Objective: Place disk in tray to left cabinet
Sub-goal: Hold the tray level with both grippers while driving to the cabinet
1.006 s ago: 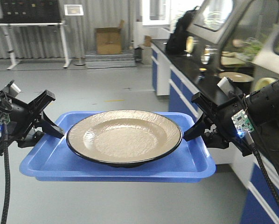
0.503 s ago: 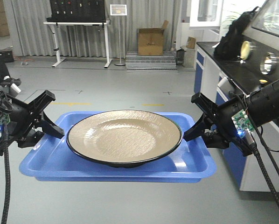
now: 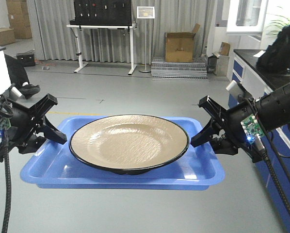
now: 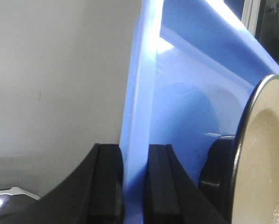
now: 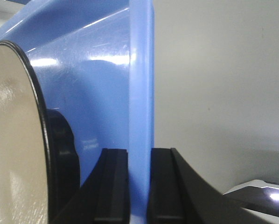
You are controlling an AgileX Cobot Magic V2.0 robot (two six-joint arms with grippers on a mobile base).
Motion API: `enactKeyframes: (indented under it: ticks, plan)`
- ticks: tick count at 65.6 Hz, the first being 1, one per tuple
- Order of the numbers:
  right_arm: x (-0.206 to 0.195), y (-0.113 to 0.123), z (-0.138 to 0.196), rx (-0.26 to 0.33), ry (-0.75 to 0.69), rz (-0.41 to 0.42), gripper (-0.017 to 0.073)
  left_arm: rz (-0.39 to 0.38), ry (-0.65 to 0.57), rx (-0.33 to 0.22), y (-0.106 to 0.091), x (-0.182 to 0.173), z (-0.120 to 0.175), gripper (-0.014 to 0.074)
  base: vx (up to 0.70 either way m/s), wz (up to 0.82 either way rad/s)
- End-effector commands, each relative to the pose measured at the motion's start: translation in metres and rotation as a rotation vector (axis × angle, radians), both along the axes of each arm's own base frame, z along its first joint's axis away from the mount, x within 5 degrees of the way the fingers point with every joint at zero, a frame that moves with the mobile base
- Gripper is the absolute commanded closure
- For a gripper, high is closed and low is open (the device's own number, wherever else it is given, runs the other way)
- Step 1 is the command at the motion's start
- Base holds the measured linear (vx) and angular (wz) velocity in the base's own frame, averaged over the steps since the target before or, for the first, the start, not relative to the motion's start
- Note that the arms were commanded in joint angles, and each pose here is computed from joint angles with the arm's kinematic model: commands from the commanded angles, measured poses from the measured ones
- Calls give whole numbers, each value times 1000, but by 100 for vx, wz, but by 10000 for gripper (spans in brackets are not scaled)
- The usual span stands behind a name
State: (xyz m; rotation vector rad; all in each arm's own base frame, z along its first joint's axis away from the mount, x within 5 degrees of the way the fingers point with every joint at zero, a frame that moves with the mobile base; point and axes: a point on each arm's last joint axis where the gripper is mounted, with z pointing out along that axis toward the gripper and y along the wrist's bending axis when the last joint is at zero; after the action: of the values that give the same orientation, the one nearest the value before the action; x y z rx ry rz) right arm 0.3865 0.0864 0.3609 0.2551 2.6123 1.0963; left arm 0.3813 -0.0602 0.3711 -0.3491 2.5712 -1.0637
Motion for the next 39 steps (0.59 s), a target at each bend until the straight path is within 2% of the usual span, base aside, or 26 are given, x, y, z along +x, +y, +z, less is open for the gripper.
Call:
enactKeyframes:
  ticks: [1, 39]
  plan:
    - [-19, 22, 49, 256, -73, 31, 564, -69, -31, -248, -25, -23, 44, 594, 49, 11]
    - [-20, 22, 49, 256, -68, 37, 564, -69, -31, -248, -25, -23, 44, 594, 53, 8]
